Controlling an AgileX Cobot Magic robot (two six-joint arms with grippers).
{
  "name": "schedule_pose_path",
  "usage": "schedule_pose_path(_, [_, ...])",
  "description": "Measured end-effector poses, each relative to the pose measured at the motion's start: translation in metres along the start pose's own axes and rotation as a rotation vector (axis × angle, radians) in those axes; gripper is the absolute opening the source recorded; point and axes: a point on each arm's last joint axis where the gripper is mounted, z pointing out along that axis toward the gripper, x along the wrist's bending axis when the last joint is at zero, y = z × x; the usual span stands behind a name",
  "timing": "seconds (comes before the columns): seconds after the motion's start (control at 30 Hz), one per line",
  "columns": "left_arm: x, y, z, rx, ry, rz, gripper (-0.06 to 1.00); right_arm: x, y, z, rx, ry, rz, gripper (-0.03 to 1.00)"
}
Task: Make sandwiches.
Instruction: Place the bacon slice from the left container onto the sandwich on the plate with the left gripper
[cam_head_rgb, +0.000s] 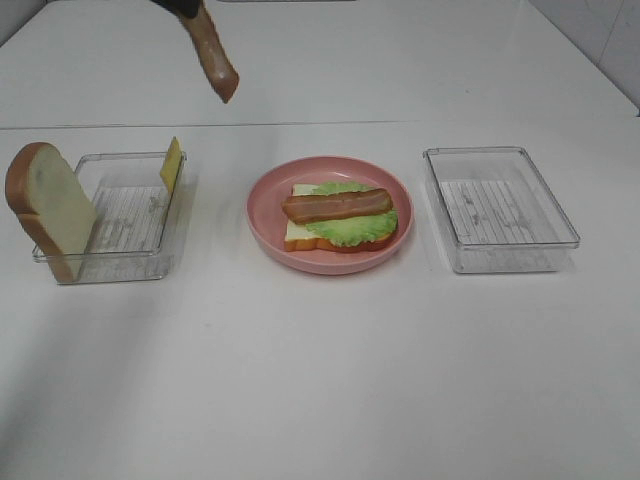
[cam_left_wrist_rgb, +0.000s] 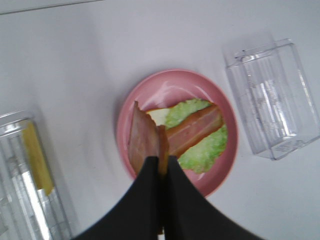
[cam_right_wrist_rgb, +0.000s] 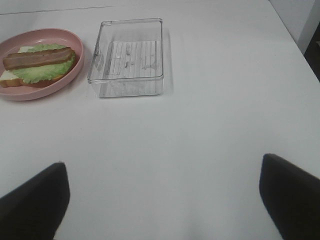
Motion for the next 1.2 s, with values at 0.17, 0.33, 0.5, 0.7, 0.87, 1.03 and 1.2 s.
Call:
schedule_pose_path(0.17, [-0.04,-0.004,0.014,-0.026,-0.056,0.061,0.0,0.0,0.0,0.0,0.0,0.0,0.0,0.96])
schedule_pose_path(0.33, [-0.07,-0.013,0.055,-0.026,-0.108,0.094,0.0,0.0,0.0,0.0,0.0,0.0,0.0,0.96])
schedule_pose_path(0.5, [-0.084,-0.025,0.099,0.005,-0.138,0.11,0.0,0.0,0.0,0.0,0.0,0.0,0.0,0.96])
schedule_pose_path(0.7, [-0.095,-0.036,0.136,0.004,-0.18,0.094,0.0,0.0,0.0,0.0,0.0,0.0,0.0,0.96])
schedule_pose_path(0.87, [-0.099,-0.048,0.172,0.005,-0.216,0.049,0.0,0.0,0.0,0.0,0.0,0.0,0.0,0.96])
schedule_pose_path(1.03, [-0.098,-0.053,0.186,0.017,-0.236,0.011,0.0,0.0,0.0,0.0,0.0,0.0,0.0,0.96])
schedule_pose_path(1.2, [-0.096,-0.054,0.192,0.016,-0.24,-0.002,0.0,0.0,0.0,0.0,0.0,0.0,0.0,0.96])
